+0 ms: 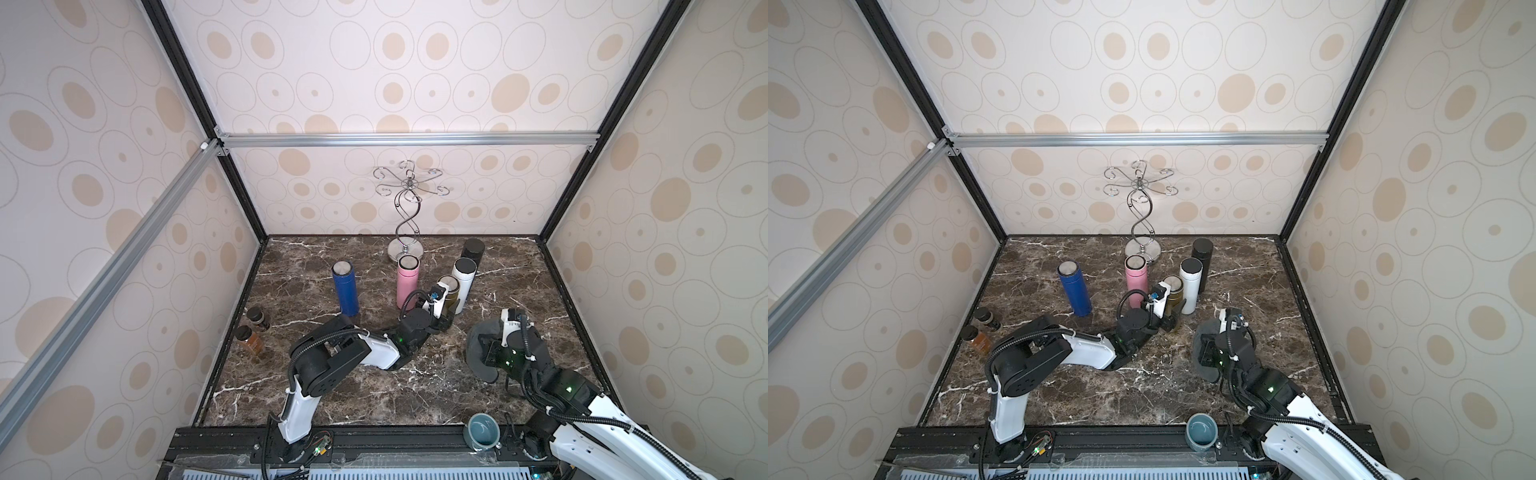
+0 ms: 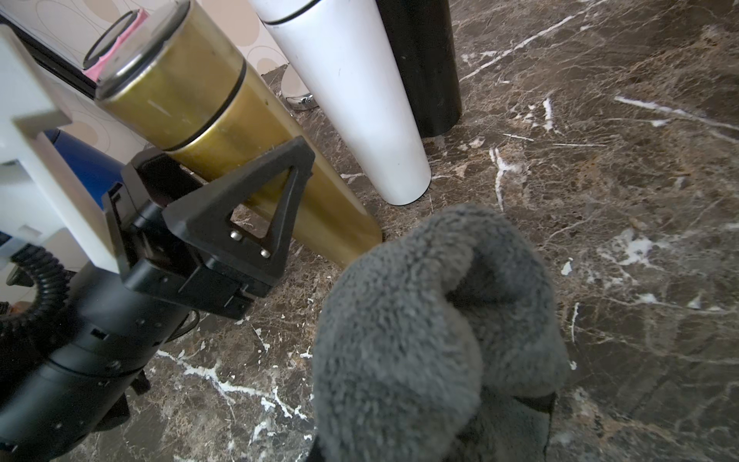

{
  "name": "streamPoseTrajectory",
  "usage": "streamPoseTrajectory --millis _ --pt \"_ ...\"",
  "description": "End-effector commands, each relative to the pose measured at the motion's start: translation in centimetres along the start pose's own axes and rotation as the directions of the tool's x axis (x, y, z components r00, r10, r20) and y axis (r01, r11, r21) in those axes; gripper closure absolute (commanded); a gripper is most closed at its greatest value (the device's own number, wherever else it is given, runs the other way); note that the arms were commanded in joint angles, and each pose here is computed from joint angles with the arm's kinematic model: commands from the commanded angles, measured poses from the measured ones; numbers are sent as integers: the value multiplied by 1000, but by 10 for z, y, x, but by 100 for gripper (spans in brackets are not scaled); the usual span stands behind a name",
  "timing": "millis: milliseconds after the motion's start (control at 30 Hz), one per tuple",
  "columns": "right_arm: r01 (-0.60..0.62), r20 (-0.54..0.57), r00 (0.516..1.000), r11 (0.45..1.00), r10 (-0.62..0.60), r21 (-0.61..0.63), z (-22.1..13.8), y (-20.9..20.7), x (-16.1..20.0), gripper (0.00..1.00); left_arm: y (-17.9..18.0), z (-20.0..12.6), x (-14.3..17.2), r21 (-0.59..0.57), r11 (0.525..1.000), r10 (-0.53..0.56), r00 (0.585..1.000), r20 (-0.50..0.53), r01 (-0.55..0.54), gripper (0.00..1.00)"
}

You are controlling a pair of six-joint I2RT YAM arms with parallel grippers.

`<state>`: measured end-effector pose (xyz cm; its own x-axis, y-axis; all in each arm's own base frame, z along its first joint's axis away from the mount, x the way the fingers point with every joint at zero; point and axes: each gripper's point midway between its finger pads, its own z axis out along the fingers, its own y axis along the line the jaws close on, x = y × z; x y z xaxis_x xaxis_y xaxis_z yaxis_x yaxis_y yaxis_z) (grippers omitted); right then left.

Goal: Wipe the surface of the thermos
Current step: Place the thermos at the center of the board.

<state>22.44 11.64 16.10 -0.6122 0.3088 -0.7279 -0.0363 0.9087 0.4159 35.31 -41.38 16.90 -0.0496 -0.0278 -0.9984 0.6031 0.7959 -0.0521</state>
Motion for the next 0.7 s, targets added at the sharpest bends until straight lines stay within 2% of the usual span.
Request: streamPoseTrajectory --millis 0,67,133,200,267,300,367,667 --pt "-3 11 1000 1000 3 -5 -1 0 -2 100 -3 0 -28 -7 1000 -10 995 102 10 32" --pt "-2 10 1000 1000 2 -8 0 1 -2 100 -2 -1 -27 -14 1000 -6 995 102 7 21" --pt "-4 8 1000 1000 4 -10 0 1 -2 100 -3 -1 -28 -13 1000 -3 995 101 5 19" --pt "-6 10 1000 1000 6 -13 -1 1 -2 100 -3 -2 -28 -13 1000 -1 995 100 2 11" --pt "-6 10 1000 1000 6 -13 -1 2 -3 100 -1 -3 -27 -18 1000 1 995 99 1 10" --pt "-5 10 1000 1000 5 -13 -1 2 -2 100 -1 -4 -26 -20 1000 1 995 100 1 4" --pt "-6 11 1000 1000 6 -18 -1 3 -2 100 1 -6 -27 -27 1000 0 995 104 3 0" --pt "5 15 1000 1000 -5 -29 -4 6 -7 100 7 -18 -35 -51 999 15 994 111 -9 0"
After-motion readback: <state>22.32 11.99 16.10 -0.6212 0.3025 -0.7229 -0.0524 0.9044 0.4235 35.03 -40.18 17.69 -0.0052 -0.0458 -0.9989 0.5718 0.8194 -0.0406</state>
